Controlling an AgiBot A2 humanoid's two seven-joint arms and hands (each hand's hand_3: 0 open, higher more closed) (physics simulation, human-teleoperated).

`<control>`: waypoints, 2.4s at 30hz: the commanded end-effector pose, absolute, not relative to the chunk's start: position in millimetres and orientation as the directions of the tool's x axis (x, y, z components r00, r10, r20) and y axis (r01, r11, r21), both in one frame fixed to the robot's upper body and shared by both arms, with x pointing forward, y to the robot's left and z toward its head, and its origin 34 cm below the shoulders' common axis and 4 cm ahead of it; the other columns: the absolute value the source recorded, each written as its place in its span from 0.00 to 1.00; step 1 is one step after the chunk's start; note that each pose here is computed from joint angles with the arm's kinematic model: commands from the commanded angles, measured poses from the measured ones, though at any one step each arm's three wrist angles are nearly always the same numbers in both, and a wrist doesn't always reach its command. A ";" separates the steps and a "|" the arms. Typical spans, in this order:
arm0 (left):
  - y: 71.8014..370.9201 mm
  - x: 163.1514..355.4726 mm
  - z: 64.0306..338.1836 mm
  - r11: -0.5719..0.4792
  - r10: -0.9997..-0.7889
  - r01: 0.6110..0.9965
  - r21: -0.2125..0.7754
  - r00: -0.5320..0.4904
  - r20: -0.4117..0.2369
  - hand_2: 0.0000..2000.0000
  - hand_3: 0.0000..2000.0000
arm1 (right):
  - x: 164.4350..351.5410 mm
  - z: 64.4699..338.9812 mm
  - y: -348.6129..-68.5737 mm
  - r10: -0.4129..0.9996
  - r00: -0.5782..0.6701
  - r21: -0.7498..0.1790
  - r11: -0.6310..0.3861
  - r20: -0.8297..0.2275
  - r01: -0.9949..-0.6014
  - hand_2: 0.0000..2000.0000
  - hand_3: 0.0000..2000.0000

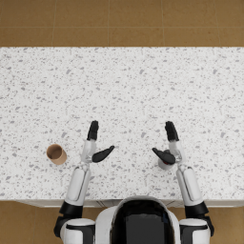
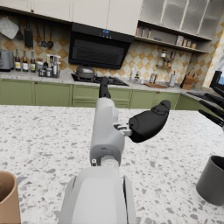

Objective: Pick up two cups and pour the berry on the right into the cup on the left

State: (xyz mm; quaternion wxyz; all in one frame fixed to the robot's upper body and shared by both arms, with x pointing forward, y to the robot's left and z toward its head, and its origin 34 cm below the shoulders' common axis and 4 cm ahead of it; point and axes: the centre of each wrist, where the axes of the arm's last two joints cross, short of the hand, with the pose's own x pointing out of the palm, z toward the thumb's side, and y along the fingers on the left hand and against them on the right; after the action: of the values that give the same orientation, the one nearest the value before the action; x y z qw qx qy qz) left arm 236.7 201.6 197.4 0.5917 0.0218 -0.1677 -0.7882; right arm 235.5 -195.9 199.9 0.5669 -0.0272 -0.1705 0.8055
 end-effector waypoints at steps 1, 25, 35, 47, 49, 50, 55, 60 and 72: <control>217.7 232.7 210.3 -0.188 -0.954 0.919 0.347 -0.255 0.160 0.00 0.00 | 229.1 208.2 -197.7 0.924 -0.355 -0.342 -0.290 0.144 -0.894 0.00 0.00; 327.2 145.3 166.4 0.404 -0.913 0.884 0.236 0.404 0.051 0.00 0.00 | 149.9 173.7 -249.8 0.971 -0.153 -0.157 -0.183 -0.183 -0.971 0.00 0.00; 331.4 150.2 120.0 0.431 -0.899 0.900 0.065 0.435 -0.060 0.00 0.00 | 149.1 147.8 -250.7 0.959 -0.139 -0.066 -0.160 -0.247 -0.985 0.00 0.00; 329.9 157.4 96.0 0.424 -0.905 0.905 -0.022 0.423 -0.054 0.00 0.00 | 160.2 125.1 -231.1 0.963 -0.189 -0.011 -0.195 -0.190 -0.981 0.00 0.00; 326.7 159.1 91.0 0.414 -0.910 0.910 -0.041 0.412 -0.050 0.00 0.00 | 167.1 119.2 -228.0 0.966 -0.189 -0.001 -0.192 -0.176 -0.981 0.00 0.00; 326.7 162.0 89.0 0.409 -0.912 0.911 -0.047 0.407 -0.049 0.00 0.00 | 170.0 116.2 -229.9 0.968 -0.179 0.007 -0.180 -0.174 -0.984 0.00 0.00; 322.5 167.7 83.1 0.397 -0.918 0.915 -0.067 0.395 -0.043 0.00 0.00 | 178.6 100.3 -228.8 0.973 -0.170 0.053 -0.163 -0.153 -0.985 0.00 0.00; 324.4 174.6 77.1 0.399 -0.917 0.913 -0.087 0.397 -0.040 0.00 0.00 | 183.3 90.5 -223.6 0.976 -0.173 0.081 -0.163 -0.135 -0.983 0.00 0.00; 341.2 189.4 61.3 0.432 -0.901 0.890 -0.143 0.433 -0.030 0.00 0.00 | 190.6 70.8 -216.4 0.979 -0.174 0.142 -0.158 -0.105 -0.977 0.00 0.00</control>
State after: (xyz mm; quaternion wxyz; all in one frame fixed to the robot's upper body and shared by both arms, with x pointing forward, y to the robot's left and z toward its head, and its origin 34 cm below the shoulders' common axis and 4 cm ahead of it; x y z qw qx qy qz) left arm 187.6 339.5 64.4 0.8446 -0.0474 0.0470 -0.5312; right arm 188.2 -216.4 73.7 0.6421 0.0024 0.0848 0.7619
